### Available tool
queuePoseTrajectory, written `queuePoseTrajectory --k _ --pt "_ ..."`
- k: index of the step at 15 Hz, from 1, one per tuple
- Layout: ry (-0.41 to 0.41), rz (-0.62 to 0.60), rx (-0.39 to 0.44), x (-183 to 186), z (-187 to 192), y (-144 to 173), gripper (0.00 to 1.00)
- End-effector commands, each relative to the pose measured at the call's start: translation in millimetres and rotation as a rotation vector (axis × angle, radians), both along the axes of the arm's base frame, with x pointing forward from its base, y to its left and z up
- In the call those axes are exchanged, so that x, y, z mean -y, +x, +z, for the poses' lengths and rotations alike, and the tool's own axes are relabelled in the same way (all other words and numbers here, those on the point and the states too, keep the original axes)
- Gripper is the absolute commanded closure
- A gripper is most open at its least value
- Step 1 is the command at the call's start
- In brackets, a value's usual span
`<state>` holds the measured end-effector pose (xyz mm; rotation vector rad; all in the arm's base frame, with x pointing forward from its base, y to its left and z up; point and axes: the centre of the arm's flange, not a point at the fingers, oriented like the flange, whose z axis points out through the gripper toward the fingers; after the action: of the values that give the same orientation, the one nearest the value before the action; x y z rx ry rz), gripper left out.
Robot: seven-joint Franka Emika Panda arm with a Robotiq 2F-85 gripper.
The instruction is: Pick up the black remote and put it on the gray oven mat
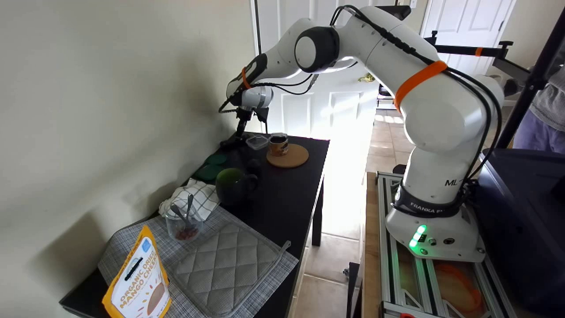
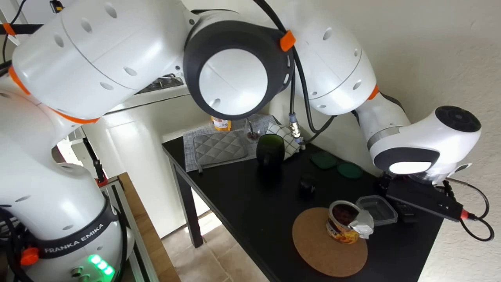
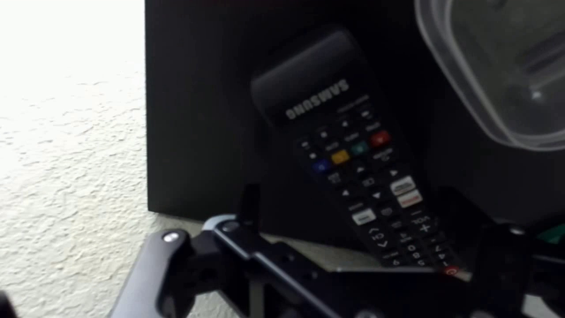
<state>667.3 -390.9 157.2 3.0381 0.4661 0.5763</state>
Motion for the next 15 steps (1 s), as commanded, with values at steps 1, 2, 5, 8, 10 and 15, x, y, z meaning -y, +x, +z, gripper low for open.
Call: queuePoseTrajectory --k 1,2,5,8,10,15 --pt "-0.009 0.041 -0.040 -1 -10 17 0.00" --pt "-0.015 0.058 -0.052 -3 -10 17 0.00" --pt "-0.016 0.091 -0.101 -10 -12 17 0.32" --pt "-0.014 0.119 -0.148 -16 -9 15 0.58" --pt "-0.016 0.130 -0.180 -19 -4 14 0.69" --pt "-0.051 0.153 -0.224 -19 19 -4 0.93"
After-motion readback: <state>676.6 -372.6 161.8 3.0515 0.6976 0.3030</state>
